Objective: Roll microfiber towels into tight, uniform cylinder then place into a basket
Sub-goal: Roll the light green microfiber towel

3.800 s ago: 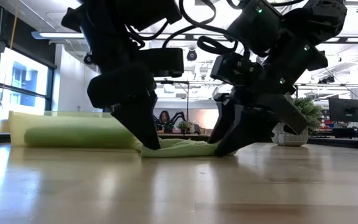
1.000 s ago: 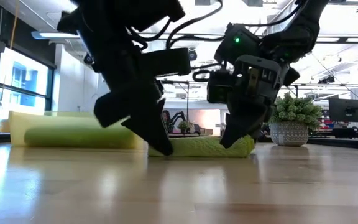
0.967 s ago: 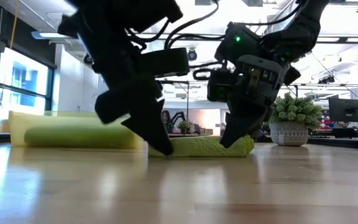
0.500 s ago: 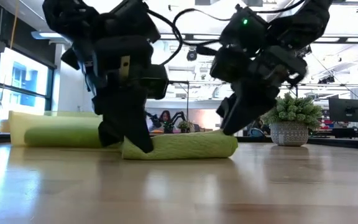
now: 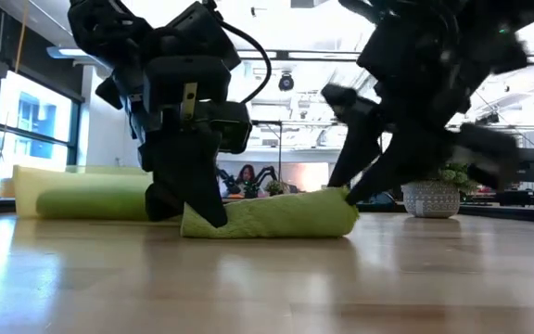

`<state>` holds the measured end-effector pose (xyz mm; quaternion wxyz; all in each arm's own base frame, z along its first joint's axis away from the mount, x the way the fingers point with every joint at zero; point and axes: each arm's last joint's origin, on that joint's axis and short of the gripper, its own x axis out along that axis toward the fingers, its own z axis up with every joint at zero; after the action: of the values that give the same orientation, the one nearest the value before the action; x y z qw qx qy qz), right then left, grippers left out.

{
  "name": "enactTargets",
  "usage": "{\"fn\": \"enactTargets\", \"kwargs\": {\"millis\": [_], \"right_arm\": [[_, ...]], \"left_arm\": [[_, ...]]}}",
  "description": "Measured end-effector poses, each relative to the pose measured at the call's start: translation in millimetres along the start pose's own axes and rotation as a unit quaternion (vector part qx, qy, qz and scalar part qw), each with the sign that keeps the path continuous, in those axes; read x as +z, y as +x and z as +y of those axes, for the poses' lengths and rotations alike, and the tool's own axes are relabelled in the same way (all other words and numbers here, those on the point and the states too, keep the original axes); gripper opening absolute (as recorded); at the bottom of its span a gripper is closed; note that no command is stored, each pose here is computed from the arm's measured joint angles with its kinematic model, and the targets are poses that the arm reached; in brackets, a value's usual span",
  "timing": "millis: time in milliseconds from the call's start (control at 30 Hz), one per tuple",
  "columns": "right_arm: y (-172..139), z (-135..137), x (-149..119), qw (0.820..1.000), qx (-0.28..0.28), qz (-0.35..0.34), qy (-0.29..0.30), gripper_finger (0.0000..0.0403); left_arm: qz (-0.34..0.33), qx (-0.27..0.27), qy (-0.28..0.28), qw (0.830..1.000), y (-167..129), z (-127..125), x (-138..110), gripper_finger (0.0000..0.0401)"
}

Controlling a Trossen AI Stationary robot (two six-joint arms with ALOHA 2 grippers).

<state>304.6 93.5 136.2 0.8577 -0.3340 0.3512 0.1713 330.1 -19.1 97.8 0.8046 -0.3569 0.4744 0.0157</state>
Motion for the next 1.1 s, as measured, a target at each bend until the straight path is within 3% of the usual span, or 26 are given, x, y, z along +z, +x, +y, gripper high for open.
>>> {"fn": "enactTargets", "kwargs": {"millis": [100,167,333,467,600,867,1100], "right_arm": [[-9.3,1.9,0.8,0.994,-0.087,0.067,-0.023,0.0099],[-15.8,1.4,5.4,0.991,-0.116,0.065,-0.008,0.0099],[-24.5,5.1,20.3,0.985,-0.127,-0.002,0.12,0.0099],[-23.5,11.5,25.0,0.975,-0.078,-0.038,0.205,0.0099],[-18.0,19.1,25.1,0.981,-0.038,-0.041,0.186,0.0108],[4.5,23.2,15.5,0.99,-0.027,-0.025,0.134,0.0181],[9.3,6.6,7.4,0.991,-0.032,-0.026,0.127,0.0188]], "left_arm": [[0.003,-0.006,-0.002,1.0,0.4,-1.0,-0.8,0.0006],[0.005,-0.008,-0.004,1.0,0.9,-2.1,-1.8,0.0006],[0.002,-0.01,-0.007,1.0,1.2,-2.6,-1.7,0.0006],[0.003,-0.012,-0.007,1.0,1.4,-2.7,-1.7,0.0006],[0.002,-0.013,-0.007,1.0,1.4,-3.0,-1.5,0.0006],[0.001,-0.014,-0.006,1.0,1.4,-3.1,-1.3,0.0006],[-0.002,-0.016,-0.005,1.0,1.7,-3.7,-1.0,0.0006]]}}
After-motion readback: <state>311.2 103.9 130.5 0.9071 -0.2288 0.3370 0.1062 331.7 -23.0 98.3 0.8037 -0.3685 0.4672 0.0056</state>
